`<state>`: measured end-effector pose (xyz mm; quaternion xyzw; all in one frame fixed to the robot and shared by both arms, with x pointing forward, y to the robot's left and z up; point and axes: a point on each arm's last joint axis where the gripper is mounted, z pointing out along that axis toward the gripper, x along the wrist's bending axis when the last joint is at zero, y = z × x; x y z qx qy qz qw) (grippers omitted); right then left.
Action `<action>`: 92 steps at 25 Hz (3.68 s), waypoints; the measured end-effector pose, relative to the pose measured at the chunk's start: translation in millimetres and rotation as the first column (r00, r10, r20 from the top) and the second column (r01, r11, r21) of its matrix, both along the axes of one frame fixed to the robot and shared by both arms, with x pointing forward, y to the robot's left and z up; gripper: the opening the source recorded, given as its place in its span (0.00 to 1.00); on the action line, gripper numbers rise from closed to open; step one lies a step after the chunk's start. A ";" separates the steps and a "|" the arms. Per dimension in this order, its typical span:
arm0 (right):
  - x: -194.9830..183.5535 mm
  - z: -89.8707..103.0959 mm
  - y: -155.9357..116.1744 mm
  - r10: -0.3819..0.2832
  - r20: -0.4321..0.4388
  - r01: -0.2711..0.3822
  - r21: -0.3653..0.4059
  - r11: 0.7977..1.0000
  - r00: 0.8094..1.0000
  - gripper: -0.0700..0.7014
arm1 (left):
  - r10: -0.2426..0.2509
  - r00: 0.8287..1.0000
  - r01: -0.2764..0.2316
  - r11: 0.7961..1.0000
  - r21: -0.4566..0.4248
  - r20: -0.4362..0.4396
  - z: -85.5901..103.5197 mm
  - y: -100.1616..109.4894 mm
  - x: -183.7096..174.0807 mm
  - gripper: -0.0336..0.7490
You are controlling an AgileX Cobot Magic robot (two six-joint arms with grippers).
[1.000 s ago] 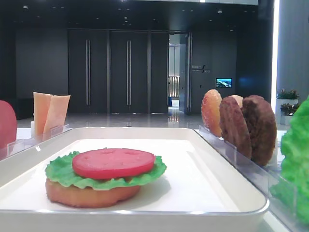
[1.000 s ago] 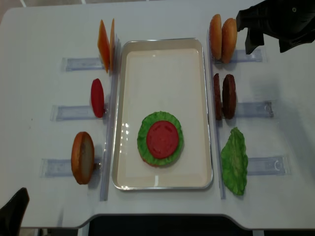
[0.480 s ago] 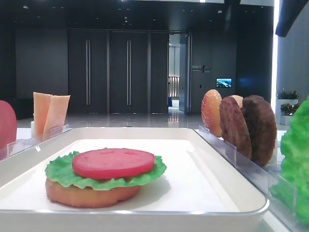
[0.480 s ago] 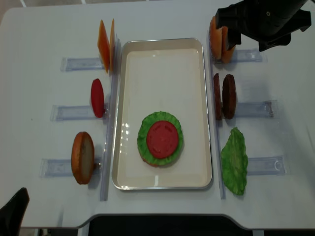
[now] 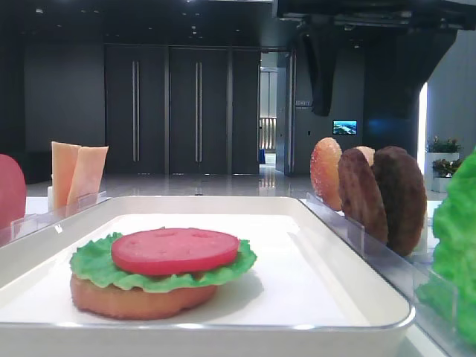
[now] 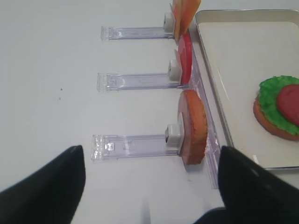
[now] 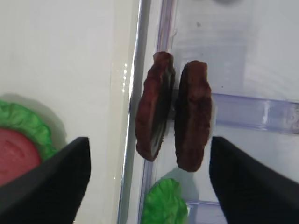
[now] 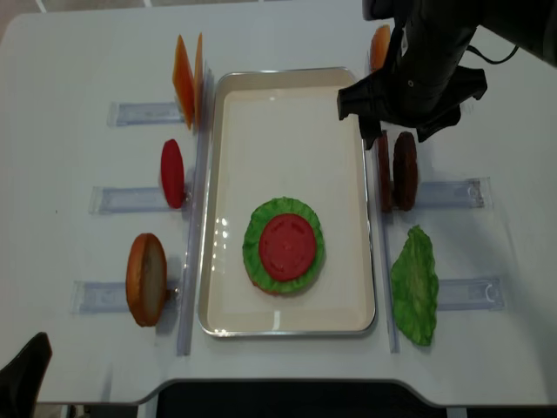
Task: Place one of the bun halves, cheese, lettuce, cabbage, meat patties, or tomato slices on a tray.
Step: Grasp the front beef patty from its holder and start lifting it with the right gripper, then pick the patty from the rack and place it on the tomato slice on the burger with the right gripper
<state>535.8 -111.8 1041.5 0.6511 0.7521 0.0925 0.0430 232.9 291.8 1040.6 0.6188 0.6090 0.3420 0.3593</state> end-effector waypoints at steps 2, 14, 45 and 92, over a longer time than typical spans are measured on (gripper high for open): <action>0.7 -2.1 0.5 -0.003 -0.005 0.003 -0.003 1.000 1.000 0.74 | 0.000 1.000 0.000 1.000 0.000 0.000 0.0 0.0 0.0 0.93; 7.3 -5.6 7.8 -0.025 0.031 0.023 0.063 0.998 0.999 0.74 | 0.000 1.000 0.000 1.000 0.000 0.000 0.0 0.0 0.0 0.93; 18.7 -48.8 15.1 -0.019 -0.066 0.019 -0.003 1.000 0.998 0.71 | 0.000 1.000 0.000 1.000 0.000 0.000 0.0 0.0 0.0 0.93; 32.5 1.1 19.3 0.036 -0.014 -0.036 -0.032 0.999 0.999 0.23 | 0.000 1.000 0.000 1.000 0.000 0.000 0.0 0.0 0.0 0.93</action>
